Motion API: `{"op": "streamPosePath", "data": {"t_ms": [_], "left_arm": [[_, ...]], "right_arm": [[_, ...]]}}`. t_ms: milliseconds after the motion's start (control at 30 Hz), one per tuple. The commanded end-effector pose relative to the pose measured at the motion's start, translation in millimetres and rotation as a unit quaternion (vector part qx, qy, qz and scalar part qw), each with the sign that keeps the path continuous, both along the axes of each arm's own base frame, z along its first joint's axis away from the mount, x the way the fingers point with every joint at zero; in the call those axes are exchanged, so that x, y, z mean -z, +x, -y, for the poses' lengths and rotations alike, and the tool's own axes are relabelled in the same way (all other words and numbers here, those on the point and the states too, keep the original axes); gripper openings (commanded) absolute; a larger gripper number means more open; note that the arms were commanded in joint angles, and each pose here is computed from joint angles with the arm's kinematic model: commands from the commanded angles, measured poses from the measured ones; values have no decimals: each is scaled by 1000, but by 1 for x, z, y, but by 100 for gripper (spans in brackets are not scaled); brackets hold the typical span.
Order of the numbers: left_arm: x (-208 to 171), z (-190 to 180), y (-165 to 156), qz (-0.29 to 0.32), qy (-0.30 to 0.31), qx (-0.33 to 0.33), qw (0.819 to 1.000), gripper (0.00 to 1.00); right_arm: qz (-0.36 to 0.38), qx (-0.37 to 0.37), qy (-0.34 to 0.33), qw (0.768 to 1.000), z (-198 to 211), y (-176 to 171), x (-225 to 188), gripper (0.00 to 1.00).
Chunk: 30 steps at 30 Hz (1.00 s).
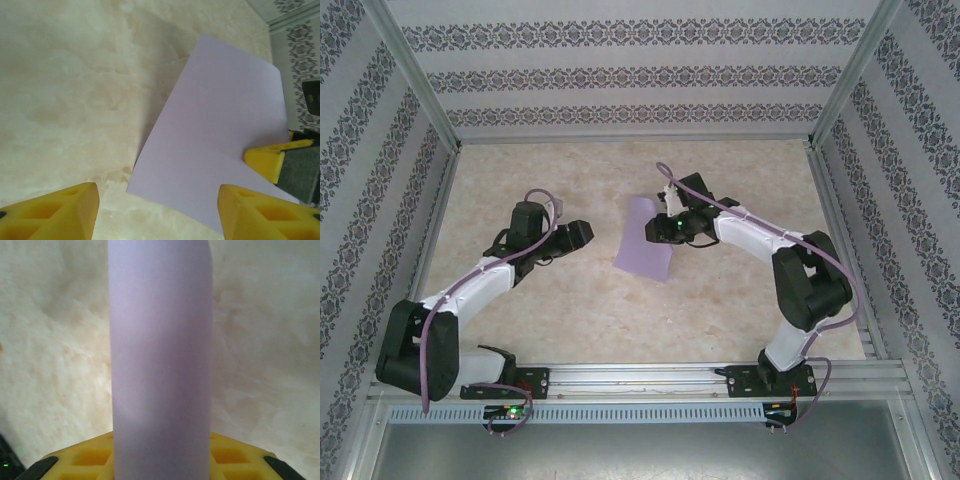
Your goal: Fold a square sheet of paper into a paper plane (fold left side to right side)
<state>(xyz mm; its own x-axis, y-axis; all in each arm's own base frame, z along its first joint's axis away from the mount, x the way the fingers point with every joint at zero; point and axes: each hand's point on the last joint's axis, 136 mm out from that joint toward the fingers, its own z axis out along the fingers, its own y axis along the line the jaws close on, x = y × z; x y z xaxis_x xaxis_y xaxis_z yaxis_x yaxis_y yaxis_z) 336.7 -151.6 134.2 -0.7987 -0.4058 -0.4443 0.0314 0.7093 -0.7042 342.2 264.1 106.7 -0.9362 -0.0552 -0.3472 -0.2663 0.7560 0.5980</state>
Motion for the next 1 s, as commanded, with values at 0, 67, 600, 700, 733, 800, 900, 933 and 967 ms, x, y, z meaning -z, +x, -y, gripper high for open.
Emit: {"op": "streamPosePath", "data": {"t_ms": [0, 67, 600, 700, 733, 800, 900, 933, 967], "left_arm": [[-7, -1, -8, 19, -26, 34, 999, 67], [-21, -2, -8, 44, -43, 46, 997, 69], [-132, 33, -35, 244, -155, 214, 933, 95], [-149, 37, -42, 267, -158, 241, 920, 98], [-154, 38, -44, 273, -158, 249, 916, 99], [-164, 40, -48, 287, -157, 263, 908, 100], [-177, 43, -53, 306, -157, 281, 896, 100], [-181, 45, -54, 311, -156, 288, 892, 100], [-186, 47, -57, 315, -156, 297, 888, 99]], "right_arm": [[16, -23, 74, 997, -11, -7, -29, 31], [31, -26, 100, 994, -8, -8, -43, 30], [158, -135, 305, 930, 14, -56, -176, 24], [184, -174, 328, 910, 12, -76, -204, 24], [191, -185, 333, 905, 11, -82, -212, 24], [204, -212, 341, 893, 8, -97, -227, 23], [215, -256, 353, 874, -3, -119, -245, 23], [219, -267, 356, 869, -6, -125, -250, 23], [219, -279, 359, 863, -10, -130, -254, 23]]}}
